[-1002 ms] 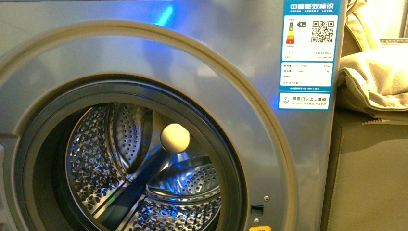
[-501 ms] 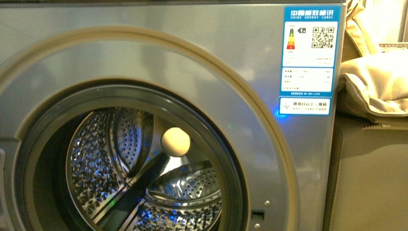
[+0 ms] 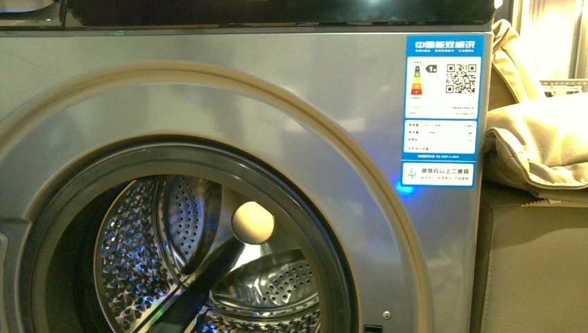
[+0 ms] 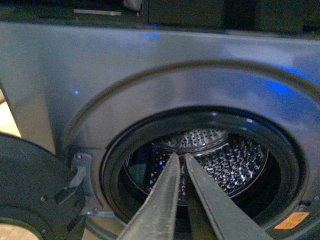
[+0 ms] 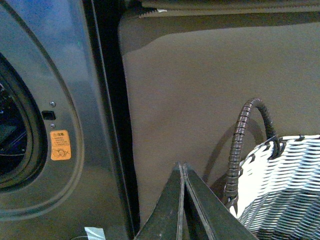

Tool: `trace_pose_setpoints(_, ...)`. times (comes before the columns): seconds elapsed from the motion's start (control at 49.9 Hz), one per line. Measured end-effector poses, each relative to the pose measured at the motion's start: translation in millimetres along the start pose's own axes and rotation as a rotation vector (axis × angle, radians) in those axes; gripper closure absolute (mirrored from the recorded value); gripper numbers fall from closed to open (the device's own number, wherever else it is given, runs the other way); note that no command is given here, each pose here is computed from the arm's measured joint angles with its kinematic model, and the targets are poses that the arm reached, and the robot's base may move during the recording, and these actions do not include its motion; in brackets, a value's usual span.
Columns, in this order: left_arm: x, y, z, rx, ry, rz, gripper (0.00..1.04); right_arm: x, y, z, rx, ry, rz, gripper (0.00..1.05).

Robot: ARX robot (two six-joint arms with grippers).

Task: Collect clothes from washing machine

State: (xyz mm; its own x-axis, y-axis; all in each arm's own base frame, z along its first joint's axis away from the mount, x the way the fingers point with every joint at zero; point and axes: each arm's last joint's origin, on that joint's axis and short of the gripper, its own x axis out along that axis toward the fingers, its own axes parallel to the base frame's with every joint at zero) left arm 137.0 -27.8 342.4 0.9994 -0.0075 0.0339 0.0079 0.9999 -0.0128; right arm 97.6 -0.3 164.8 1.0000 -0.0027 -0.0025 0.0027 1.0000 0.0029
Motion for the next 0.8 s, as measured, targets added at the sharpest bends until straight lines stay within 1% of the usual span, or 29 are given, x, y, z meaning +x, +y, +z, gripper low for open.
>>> trace_pose_setpoints(0.02, -1.3, 1.4, -6.8, 0.000, 0.001, 0.000, 1.02, 0.0, 0.0, 0.0, 0.000, 0.000, 0.001, 1.02)
trace_pose_setpoints(0.04, -1.5, 2.0, -10.3, 0.001, 0.004, -0.002, 1.02, 0.0, 0.0, 0.0, 0.000, 0.000, 0.002, 1.02)
trace_pose_setpoints(0.08, -2.7, 4.0, -23.4, 0.004, 0.012, -0.008, 1.01, 0.0, 0.0, 0.0, 0.000, 0.000, 0.001, 1.02)
trace_pose_setpoints(0.24, -8.1, 10.9, -62.3, 0.009, 0.036, 0.000, 1.01, 0.0, 0.0, 0.0, 0.000, 0.000, 0.000, 1.02)
trace_pose_setpoints(0.401, -14.7, 17.0, -92.3, 0.010, 0.041, 0.003, 1.01, 0.0, 0.0, 0.0, 0.000, 0.000, 0.000, 1.02)
trace_pose_setpoints(0.481, -17.6, 22.6, -103.0, 0.009, 0.043, -0.031, 1.01, 0.0, 0.0, 0.0, 0.000, 0.000, 0.000, 1.02)
trace_pose_setpoints(0.621, -22.5, 29.2, -116.2, 0.009, 0.030, 0.014, 1.01, 0.0, 0.0, 0.0, 0.000, 0.000, 0.000, 1.02)
trace_pose_setpoints(0.801, -26.7, 29.2, -135.3, 0.009, 0.044, 0.006, 1.01, 0.0, 0.0, 0.0, 0.000, 0.000, 0.000, 1.02)
